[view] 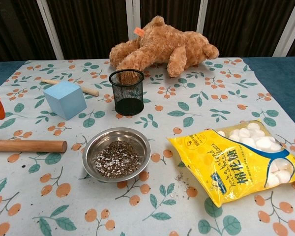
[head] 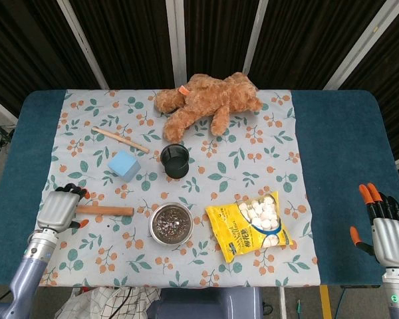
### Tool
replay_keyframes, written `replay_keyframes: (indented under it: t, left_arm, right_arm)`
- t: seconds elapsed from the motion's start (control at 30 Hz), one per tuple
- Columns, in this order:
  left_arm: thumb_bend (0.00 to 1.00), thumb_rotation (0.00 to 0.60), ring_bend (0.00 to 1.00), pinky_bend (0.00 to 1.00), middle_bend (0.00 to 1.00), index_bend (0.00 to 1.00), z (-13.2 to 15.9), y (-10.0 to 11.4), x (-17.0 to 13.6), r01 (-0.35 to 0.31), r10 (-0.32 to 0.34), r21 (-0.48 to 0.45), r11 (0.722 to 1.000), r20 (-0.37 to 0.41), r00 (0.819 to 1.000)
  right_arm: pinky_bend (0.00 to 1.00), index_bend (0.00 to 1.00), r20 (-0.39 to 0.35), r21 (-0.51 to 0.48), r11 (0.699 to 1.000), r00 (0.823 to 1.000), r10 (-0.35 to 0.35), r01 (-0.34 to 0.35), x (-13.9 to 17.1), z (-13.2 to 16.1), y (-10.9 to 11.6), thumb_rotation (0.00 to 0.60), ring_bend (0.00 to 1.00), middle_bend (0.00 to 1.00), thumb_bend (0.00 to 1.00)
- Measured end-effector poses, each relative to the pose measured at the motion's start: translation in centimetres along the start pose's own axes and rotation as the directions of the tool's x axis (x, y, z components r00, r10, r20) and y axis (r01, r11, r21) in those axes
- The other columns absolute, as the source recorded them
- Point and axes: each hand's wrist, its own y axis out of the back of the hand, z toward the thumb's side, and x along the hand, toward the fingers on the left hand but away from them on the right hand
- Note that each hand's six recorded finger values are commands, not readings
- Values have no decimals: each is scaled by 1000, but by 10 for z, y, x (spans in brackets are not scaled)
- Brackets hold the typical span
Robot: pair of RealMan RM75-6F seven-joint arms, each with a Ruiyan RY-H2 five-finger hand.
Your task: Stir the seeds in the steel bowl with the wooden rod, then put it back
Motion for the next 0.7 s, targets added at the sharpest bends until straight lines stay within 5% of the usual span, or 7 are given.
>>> replay_keyframes:
  t: [0.7]
  left_arm:
    - [341,600,229,332,378,435,53,-18,29,41,-40,-8,999,49,998]
  right_arm:
    - [0,0,1,-2,1000,1000,2,-2,-2,0,0,600,0,0,416]
